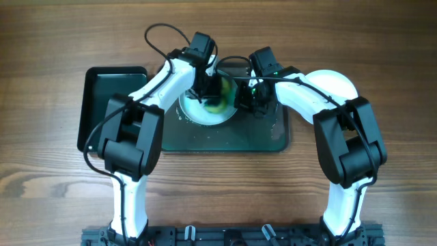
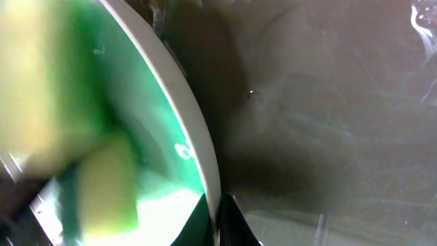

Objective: Clean dirty plates on tray and stack at the side
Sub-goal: 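Scrub the third plate with the sponge in the left gripper, then lift the third plate with the right gripper and stack it on the pile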

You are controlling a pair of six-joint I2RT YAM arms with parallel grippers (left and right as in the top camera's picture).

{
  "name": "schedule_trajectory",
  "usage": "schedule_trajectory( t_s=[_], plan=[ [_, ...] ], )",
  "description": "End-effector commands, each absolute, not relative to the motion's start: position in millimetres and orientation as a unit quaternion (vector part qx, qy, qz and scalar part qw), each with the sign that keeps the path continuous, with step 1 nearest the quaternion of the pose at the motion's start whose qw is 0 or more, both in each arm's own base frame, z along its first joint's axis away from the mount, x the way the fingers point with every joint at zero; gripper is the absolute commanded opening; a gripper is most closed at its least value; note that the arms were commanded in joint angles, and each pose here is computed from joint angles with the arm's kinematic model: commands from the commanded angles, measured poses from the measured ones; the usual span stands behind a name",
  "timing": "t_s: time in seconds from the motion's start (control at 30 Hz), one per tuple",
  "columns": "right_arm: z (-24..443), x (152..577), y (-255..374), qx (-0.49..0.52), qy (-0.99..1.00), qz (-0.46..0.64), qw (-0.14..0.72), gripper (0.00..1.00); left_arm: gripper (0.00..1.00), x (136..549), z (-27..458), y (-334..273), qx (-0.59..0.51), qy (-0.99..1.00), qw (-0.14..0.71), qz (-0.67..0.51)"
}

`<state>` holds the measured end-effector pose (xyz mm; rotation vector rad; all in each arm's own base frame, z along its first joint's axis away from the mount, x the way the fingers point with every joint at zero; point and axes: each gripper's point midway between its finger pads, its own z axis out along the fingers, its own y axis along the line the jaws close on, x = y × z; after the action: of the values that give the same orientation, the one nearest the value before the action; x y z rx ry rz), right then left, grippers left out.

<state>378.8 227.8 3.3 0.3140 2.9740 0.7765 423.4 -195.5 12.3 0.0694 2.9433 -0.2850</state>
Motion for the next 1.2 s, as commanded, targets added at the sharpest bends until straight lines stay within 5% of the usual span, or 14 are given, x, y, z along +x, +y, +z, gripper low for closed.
schedule_trajectory(
  t_s=[0.0, 0.27, 0.33, 0.67, 0.93, 1.17],
  plan=[
    [-8, 371, 223, 0.105, 0.965, 0.239, 0.008, 0.04, 0.04, 453, 33, -107, -0.070, 0.977, 0.157, 0.123],
    [11, 378, 221, 0.068, 0.969, 0.233, 0.045, 0.04, 0.04, 428, 110, -126, -0.081, 0.996, 0.044, -0.009],
    [34, 383, 205, 0.053, 0.977, 0.183, 0.095, 0.04, 0.04, 425, 122, -132, -0.054, 0.995, 0.019, -0.088],
    [191, 355, 132, -0.015, 0.889, -0.252, 0.382, 0.04, 0.04, 430, 122, -123, -0.067, 0.993, 0.021, -0.095],
    [269, 329, 148, -0.067, 0.747, -0.428, 0.505, 0.04, 0.04, 429, 122, -123, -0.067, 0.993, 0.020, -0.095],
    [281, 325, 155, -0.068, 0.724, -0.442, 0.525, 0.04, 0.04, 429, 122, -123, -0.067, 0.993, 0.020, -0.095]
  ],
)
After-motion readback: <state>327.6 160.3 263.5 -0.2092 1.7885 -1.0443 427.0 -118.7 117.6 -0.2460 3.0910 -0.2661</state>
